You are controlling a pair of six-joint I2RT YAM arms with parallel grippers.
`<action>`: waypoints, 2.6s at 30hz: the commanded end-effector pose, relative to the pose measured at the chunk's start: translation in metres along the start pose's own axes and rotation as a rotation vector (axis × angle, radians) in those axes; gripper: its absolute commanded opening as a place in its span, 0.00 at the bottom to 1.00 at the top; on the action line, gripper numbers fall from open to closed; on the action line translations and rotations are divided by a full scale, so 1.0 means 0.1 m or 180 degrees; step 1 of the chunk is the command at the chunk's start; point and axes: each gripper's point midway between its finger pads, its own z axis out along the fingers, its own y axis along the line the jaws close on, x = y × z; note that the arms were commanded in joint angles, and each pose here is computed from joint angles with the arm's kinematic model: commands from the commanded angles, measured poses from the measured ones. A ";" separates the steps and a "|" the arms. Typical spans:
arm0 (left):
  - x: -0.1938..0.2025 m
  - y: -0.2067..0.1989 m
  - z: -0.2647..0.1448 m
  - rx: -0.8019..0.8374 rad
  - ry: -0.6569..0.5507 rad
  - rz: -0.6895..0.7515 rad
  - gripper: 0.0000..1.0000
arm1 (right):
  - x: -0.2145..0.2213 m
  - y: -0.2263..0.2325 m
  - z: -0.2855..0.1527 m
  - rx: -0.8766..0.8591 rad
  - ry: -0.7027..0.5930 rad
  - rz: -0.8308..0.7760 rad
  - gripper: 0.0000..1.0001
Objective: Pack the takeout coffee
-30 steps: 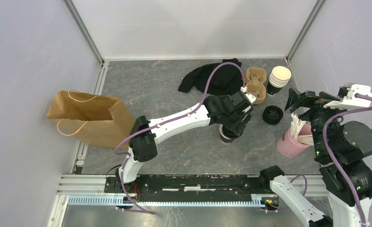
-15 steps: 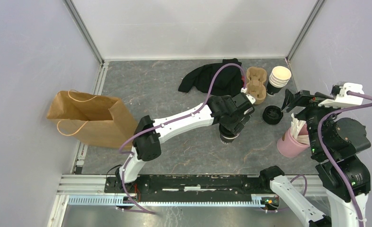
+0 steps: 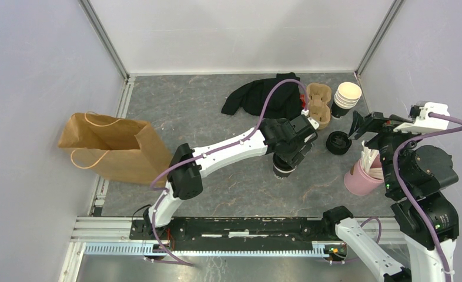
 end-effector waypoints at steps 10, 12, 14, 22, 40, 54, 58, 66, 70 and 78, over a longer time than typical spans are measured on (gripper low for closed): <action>-0.08 -0.06 0.04 0.0132 -0.0027 0.0164 0.73 | -0.03 0.01 0.02 0.0007 -0.0054 0.0056 0.98; -0.07 -0.06 0.04 0.0124 -0.0029 0.0166 0.73 | -0.03 0.01 0.02 0.0007 -0.0055 0.0059 0.98; -0.07 -0.05 0.05 0.0110 -0.0022 0.0172 0.74 | -0.04 0.01 0.01 0.0003 -0.0059 0.0060 0.98; -0.15 0.00 -0.06 0.0013 -0.0107 0.0147 0.74 | -0.01 0.03 0.03 -0.0018 -0.0032 0.0059 0.98; -0.02 -0.01 0.09 0.0016 0.0050 0.0198 0.76 | -0.03 0.03 0.02 -0.0026 -0.0057 0.0073 0.98; -0.19 -0.07 -0.16 0.0152 -0.0115 0.0121 0.96 | 0.03 0.03 0.06 -0.0009 0.0023 -0.0013 0.98; -0.26 -0.06 -0.35 0.0183 -0.0204 0.0064 0.98 | 0.13 0.00 0.11 0.0066 0.0150 -0.0149 0.98; -0.15 0.15 -0.70 0.0148 -0.0244 -0.0110 0.95 | 0.96 -0.13 0.23 0.0333 0.1074 -0.0659 0.98; -0.04 0.36 -0.84 0.0334 -0.0286 -0.0457 0.90 | 1.69 0.08 0.31 0.0059 0.1821 -0.0727 0.98; 0.02 0.49 -0.87 0.1287 -0.0203 -0.1411 0.85 | 2.75 0.67 0.19 -0.1207 0.2784 0.0132 0.98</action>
